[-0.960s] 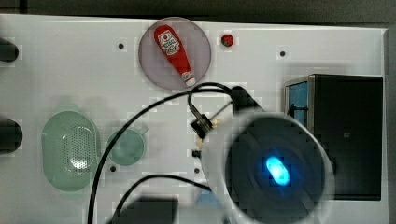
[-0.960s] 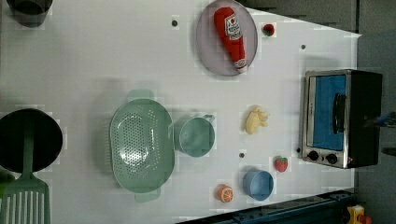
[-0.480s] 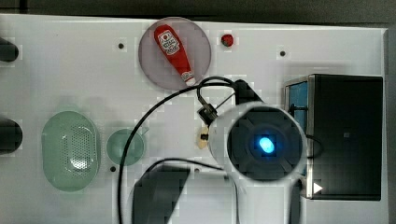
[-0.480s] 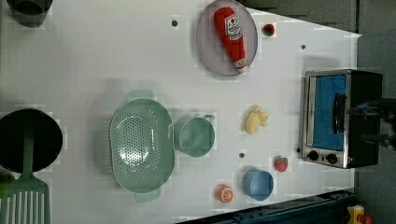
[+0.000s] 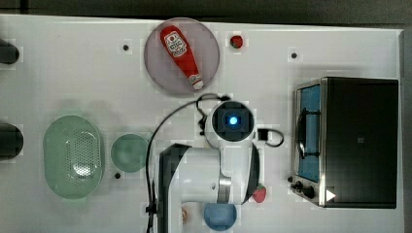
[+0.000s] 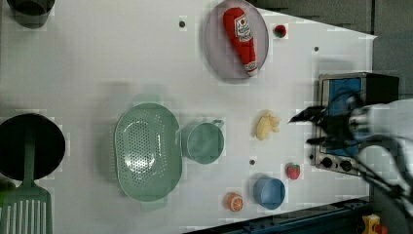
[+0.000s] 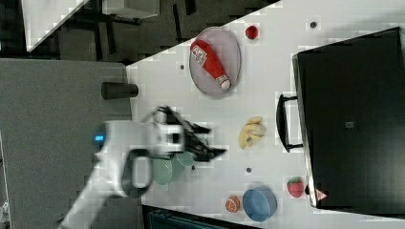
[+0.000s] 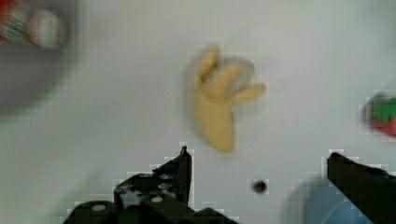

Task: Pick Banana and place it in mug.

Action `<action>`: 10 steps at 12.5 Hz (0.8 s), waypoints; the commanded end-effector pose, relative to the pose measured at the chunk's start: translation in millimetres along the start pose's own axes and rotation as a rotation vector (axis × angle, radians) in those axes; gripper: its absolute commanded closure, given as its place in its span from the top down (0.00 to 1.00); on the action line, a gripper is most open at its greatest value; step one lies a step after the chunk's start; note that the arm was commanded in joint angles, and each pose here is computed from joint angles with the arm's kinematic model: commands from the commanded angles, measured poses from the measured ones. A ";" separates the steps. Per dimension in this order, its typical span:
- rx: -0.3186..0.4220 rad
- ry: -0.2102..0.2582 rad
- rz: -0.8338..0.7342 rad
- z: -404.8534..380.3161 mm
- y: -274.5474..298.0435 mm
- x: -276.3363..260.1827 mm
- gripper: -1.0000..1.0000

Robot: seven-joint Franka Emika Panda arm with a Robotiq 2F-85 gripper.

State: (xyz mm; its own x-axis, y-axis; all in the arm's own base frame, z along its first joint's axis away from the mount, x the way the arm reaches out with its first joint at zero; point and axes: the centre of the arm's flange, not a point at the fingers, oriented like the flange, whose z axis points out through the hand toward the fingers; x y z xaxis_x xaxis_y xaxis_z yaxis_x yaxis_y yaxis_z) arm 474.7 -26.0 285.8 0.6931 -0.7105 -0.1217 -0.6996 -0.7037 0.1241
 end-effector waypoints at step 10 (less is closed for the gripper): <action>0.059 0.102 -0.267 129.9 -25.3 15.5 0.72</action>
State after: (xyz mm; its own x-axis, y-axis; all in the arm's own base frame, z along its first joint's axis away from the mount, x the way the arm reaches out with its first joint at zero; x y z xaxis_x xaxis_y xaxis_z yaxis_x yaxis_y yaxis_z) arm 464.2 -24.8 139.5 0.8315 -0.5478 -0.0927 -0.5420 -0.8365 0.0810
